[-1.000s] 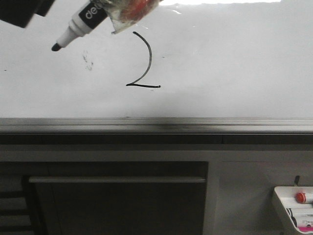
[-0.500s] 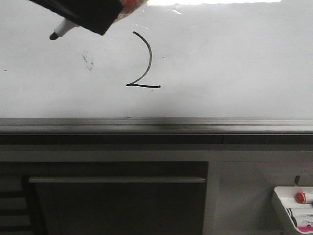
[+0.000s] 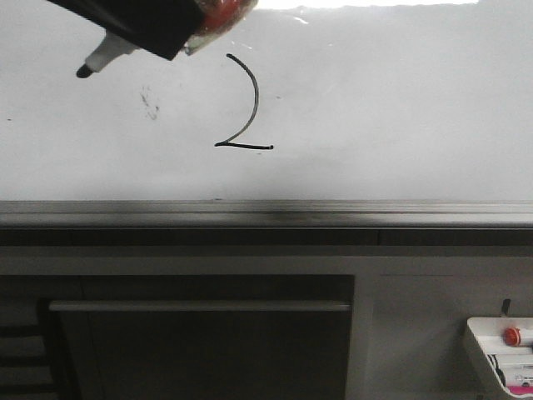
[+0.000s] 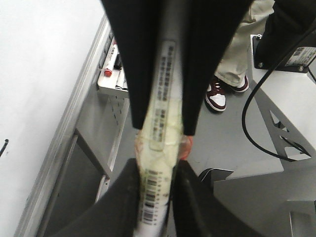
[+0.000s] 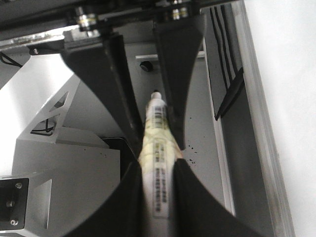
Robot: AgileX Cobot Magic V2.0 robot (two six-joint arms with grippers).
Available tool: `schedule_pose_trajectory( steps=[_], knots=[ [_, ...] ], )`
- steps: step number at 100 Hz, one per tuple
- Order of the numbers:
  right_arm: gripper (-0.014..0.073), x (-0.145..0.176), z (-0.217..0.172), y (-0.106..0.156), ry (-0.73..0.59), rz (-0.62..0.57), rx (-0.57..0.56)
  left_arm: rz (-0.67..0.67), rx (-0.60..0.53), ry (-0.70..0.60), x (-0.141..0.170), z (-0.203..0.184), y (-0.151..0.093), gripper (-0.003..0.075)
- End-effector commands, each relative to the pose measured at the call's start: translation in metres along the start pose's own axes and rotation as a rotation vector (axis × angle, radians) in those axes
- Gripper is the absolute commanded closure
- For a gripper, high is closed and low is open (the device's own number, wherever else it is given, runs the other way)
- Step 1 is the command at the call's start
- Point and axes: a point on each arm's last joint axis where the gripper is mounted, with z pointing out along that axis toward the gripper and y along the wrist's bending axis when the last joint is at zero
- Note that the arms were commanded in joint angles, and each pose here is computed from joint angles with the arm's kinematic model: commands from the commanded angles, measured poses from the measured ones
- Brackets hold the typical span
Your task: Write number 2 on whiteboard
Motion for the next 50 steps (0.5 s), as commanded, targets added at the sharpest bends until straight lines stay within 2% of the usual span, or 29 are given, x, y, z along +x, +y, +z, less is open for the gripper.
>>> schedule_pose_trajectory(
  steps=[1, 8, 20, 27, 38, 50],
  knots=[
    [0.0603, -0.013, -0.015, 0.004, -0.093, 0.002, 0.049, -0.011, -0.027, -0.094, -0.017, -0.01, -0.002, 0.0671],
    [0.0535, -0.013, -0.015, 0.004, -0.093, 0.002, 0.049, -0.011, -0.027, -0.094, -0.017, -0.01, -0.002, 0.0685],
    [0.0347, -0.011, -0.015, 0.003, -0.076, -0.006, 0.061, -0.01, -0.027, -0.093, -0.017, -0.01, -0.002, 0.0709],
    [0.0277, -0.009, -0.017, 0.002, -0.055, -0.015, 0.082, 0.003, -0.034, -0.076, -0.015, -0.01, -0.002, 0.0713],
    [0.0263, -0.002, -0.032, -0.001, -0.034, 0.038, 0.147, 0.009, -0.086, -0.035, -0.011, -0.011, 0.004, 0.0713],
    [0.0263, 0.01, -0.062, -0.002, -0.033, 0.147, 0.252, -0.056, -0.201, 0.015, -0.002, -0.018, 0.019, 0.0713]
  ],
)
